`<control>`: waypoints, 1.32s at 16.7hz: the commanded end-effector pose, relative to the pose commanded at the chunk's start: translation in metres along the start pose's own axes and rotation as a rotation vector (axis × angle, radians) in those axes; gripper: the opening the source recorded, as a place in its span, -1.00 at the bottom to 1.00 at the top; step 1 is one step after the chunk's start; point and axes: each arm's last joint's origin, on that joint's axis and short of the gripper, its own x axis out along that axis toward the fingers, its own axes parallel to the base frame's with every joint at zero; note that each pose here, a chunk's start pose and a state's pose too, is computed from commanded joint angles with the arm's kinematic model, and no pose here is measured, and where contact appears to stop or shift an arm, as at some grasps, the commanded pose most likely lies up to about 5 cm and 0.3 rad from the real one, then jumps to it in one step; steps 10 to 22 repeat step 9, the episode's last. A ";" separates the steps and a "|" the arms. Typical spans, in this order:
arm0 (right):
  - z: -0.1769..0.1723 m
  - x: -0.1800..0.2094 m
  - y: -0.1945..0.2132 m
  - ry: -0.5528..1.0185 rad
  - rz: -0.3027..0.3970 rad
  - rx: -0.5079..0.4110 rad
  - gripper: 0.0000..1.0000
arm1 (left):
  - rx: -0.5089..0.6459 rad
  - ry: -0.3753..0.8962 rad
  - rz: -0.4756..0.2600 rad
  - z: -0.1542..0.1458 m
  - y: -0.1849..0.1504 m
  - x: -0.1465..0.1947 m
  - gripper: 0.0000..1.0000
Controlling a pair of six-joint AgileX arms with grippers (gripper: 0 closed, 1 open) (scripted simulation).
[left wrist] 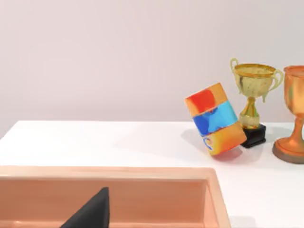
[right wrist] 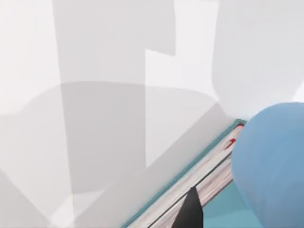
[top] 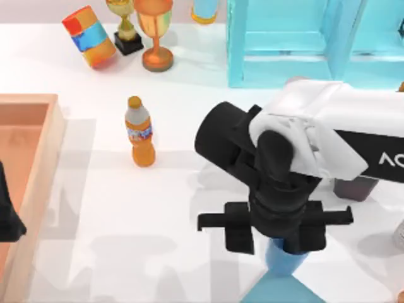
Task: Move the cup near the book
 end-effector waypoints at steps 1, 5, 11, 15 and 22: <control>0.000 0.000 0.000 0.000 0.000 0.000 0.66 | 0.000 0.000 0.000 0.000 0.000 0.000 1.00; 0.000 0.000 0.000 0.000 0.000 0.000 1.00 | 0.000 0.000 0.000 0.000 0.000 0.000 1.00; 0.000 0.000 0.000 0.000 0.000 0.000 1.00 | 0.000 0.000 0.000 0.000 0.000 0.000 1.00; 0.000 0.000 0.000 0.000 0.000 0.000 1.00 | 0.000 0.000 0.000 0.000 0.000 0.000 1.00; 0.000 0.000 0.000 0.000 0.000 0.000 1.00 | 0.000 0.000 0.000 0.000 0.000 0.000 1.00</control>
